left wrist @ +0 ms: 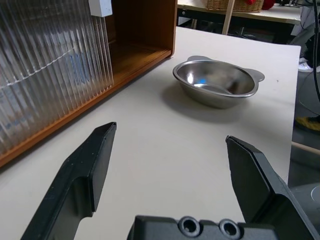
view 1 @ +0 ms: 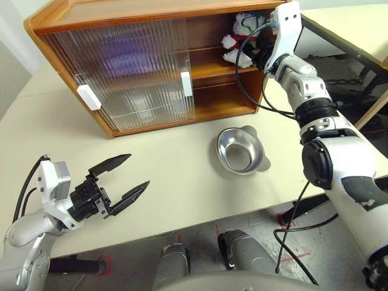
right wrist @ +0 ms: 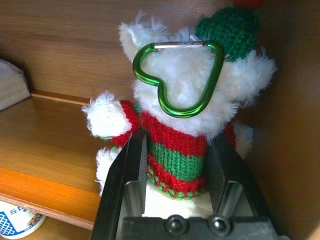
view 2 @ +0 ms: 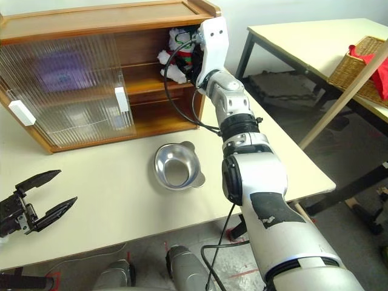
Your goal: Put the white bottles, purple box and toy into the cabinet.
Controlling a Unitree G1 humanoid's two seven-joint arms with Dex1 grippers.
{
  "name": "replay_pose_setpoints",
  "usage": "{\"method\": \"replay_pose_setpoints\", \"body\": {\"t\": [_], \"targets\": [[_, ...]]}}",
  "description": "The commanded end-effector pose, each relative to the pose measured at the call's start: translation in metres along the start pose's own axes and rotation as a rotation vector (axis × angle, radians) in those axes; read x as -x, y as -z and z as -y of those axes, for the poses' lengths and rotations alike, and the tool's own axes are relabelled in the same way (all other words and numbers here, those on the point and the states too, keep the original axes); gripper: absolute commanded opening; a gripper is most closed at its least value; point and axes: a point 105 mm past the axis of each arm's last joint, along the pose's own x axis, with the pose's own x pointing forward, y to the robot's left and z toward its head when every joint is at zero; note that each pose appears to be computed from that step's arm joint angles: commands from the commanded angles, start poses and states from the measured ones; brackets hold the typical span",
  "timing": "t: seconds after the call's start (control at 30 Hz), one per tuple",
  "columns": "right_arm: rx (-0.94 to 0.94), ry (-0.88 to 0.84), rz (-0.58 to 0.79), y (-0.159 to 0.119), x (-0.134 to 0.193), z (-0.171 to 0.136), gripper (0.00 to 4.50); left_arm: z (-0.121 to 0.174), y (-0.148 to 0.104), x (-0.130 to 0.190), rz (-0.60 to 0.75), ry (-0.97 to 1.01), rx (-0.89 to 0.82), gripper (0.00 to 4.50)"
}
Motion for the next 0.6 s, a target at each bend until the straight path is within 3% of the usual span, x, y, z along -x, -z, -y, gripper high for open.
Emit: {"method": "replay_pose_setpoints", "body": {"t": [0.03,0.37,0.43,0.6], "targets": [[-0.010,-0.026,0.026,-0.009,-0.003,-0.006,2.40,0.001,-0.001,0.001,-0.002,0.012,-0.003,4.50],[-0.059,-0.090,0.049,-0.017,-0.004,-0.017,2.41,0.000,-0.002,0.000,-0.001,0.014,-0.007,4.50],[-0.086,-0.117,0.050,-0.017,-0.005,-0.025,1.66,-0.001,-0.002,0.001,-0.001,0.011,-0.007,4.50],[-0.105,-0.146,0.049,-0.016,-0.005,-0.037,0.33,-0.001,-0.001,0.002,-0.004,0.008,-0.006,4.50]]}}
